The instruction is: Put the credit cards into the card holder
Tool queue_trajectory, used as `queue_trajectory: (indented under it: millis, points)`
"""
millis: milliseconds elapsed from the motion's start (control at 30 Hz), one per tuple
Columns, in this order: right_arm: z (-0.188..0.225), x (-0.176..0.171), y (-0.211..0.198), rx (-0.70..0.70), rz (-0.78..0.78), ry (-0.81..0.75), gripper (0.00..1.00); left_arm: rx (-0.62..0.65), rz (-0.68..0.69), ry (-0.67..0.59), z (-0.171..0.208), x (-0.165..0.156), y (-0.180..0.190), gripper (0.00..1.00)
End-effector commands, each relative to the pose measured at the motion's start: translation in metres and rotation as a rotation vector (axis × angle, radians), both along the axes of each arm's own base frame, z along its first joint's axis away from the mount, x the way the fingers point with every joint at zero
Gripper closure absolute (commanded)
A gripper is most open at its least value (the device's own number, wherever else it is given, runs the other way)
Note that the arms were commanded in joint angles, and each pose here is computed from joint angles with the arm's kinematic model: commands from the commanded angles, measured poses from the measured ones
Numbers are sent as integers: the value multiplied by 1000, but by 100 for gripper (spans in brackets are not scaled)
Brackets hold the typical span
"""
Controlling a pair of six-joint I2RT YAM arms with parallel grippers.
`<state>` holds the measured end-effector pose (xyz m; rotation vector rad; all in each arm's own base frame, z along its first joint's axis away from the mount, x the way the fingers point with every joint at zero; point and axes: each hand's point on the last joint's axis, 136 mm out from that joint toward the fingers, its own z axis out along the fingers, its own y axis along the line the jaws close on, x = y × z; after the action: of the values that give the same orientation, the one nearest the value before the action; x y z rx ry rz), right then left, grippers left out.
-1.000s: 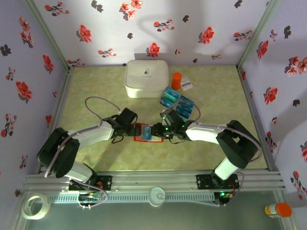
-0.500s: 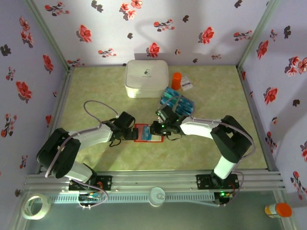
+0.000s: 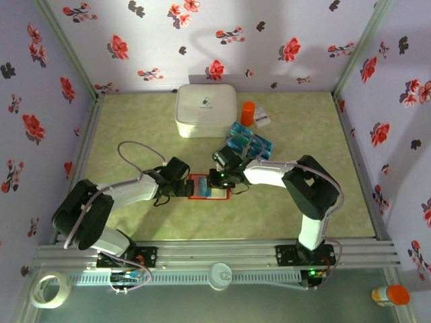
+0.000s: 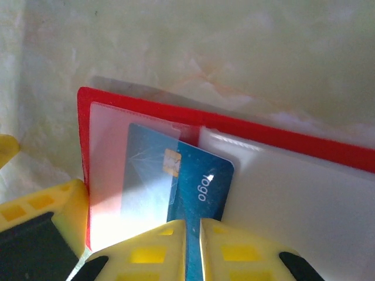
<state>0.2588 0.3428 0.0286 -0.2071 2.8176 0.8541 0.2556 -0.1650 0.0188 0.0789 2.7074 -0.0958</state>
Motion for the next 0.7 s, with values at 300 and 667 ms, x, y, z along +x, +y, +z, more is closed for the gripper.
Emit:
queue_trajectory:
  millis: [300, 667]
  points:
    - [1, -3, 26, 53, 25, 43, 87, 7, 9, 13, -9, -2, 4, 0]
    - [34, -2, 1, 17, -7, -55, 86, -39, 47, -20, 18, 10, 14, 0]
